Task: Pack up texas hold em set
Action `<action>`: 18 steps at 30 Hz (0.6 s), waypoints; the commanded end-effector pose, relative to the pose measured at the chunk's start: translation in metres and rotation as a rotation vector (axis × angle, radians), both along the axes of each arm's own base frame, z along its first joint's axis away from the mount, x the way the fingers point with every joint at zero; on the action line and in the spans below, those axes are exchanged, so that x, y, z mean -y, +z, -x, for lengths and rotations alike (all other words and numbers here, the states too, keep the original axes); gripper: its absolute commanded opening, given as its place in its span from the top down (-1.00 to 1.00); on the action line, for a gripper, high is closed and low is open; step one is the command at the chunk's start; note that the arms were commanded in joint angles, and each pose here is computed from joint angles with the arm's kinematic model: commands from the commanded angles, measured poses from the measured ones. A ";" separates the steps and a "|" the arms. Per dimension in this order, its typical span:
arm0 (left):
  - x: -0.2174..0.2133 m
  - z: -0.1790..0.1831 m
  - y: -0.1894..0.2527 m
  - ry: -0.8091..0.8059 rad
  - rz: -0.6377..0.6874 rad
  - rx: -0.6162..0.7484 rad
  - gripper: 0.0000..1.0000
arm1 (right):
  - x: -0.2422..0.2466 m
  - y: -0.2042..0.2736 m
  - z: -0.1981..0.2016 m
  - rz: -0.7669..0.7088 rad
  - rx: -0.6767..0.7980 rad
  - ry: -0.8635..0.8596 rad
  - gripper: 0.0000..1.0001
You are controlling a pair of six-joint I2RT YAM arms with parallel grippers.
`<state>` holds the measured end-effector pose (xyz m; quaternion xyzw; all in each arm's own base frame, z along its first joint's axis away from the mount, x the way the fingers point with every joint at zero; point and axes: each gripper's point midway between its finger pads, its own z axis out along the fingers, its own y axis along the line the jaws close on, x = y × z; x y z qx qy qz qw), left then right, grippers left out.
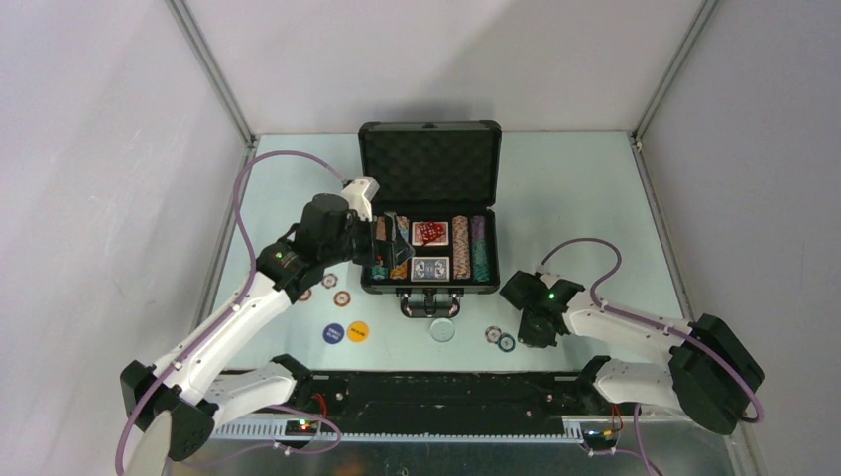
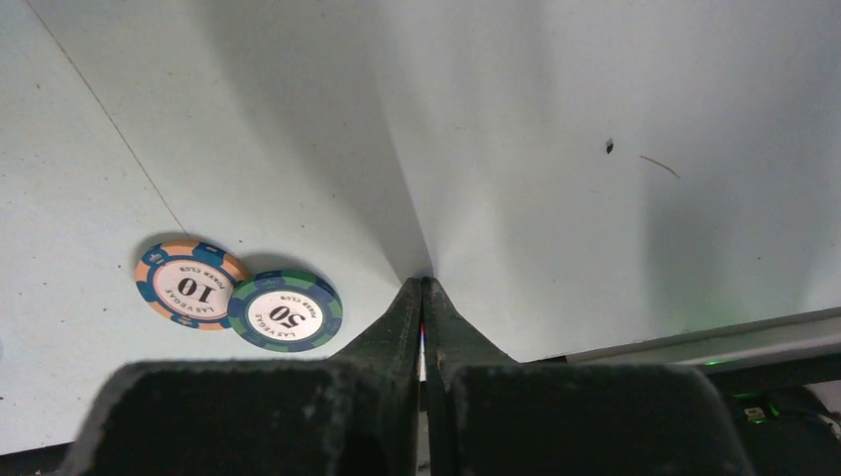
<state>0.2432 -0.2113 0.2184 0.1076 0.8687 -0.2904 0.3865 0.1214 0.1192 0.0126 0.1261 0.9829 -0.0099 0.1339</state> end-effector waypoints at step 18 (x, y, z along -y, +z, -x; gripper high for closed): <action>0.000 -0.001 0.001 -0.009 0.000 0.014 -0.90 | -0.044 -0.015 0.002 -0.082 -0.015 0.111 0.97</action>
